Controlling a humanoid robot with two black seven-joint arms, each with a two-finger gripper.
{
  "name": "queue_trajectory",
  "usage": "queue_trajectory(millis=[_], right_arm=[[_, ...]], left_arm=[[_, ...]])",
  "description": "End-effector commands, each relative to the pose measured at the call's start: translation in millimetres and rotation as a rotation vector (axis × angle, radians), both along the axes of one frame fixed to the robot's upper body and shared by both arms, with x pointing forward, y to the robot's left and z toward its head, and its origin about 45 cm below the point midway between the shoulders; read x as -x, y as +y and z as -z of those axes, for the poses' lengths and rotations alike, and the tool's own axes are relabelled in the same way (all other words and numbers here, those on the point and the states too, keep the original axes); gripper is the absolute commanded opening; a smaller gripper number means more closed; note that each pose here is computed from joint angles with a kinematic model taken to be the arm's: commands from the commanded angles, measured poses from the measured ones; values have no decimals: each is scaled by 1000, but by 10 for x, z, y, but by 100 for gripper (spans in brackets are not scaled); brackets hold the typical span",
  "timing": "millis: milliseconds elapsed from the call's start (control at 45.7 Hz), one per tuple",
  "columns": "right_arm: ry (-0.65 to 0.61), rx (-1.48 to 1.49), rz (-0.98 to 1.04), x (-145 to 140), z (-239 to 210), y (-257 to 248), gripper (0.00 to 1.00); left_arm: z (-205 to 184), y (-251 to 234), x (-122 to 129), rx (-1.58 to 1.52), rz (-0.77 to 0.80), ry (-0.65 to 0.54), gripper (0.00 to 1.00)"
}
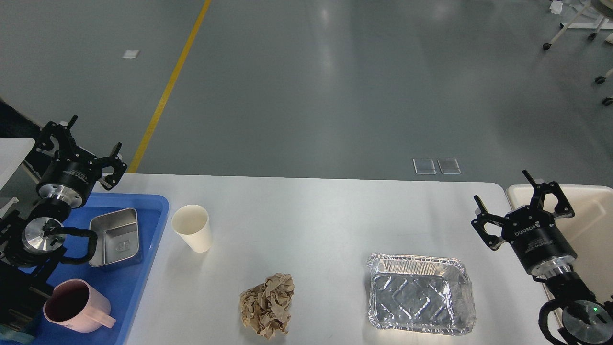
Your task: Tidy desktop
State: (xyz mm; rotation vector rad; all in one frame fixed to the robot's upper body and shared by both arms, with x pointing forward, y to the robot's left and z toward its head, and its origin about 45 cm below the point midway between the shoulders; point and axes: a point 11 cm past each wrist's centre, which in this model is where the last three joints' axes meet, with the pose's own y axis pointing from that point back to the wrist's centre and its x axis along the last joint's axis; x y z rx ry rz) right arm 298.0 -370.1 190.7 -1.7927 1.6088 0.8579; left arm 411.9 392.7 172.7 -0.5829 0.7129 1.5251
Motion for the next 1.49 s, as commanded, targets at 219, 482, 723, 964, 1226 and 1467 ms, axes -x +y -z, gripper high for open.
queue_trajectory(millis=[219,482,723,964,1226,1467], right_arm=[[-51,215,-72,-42,-440,-143,100],[-90,706,-203,-25,-819,-410,100],[-179,1251,-411,33,-1067,-318,100],[-240,1550,-496,57,-1416,-491,100],[-197,1886,-664,132,-1631,-657,100],[-136,2041,-879,324,-1600,-657,100]], left_arm=[[-180,-708,161,220,54,-38,97],[-155,-798,250,238,67,-32,97],[-6,-759,362,242,54,-2,97],[55,-725,425,245,49,3,97],[73,-712,441,248,44,6,97],[75,-705,440,248,42,6,97]])
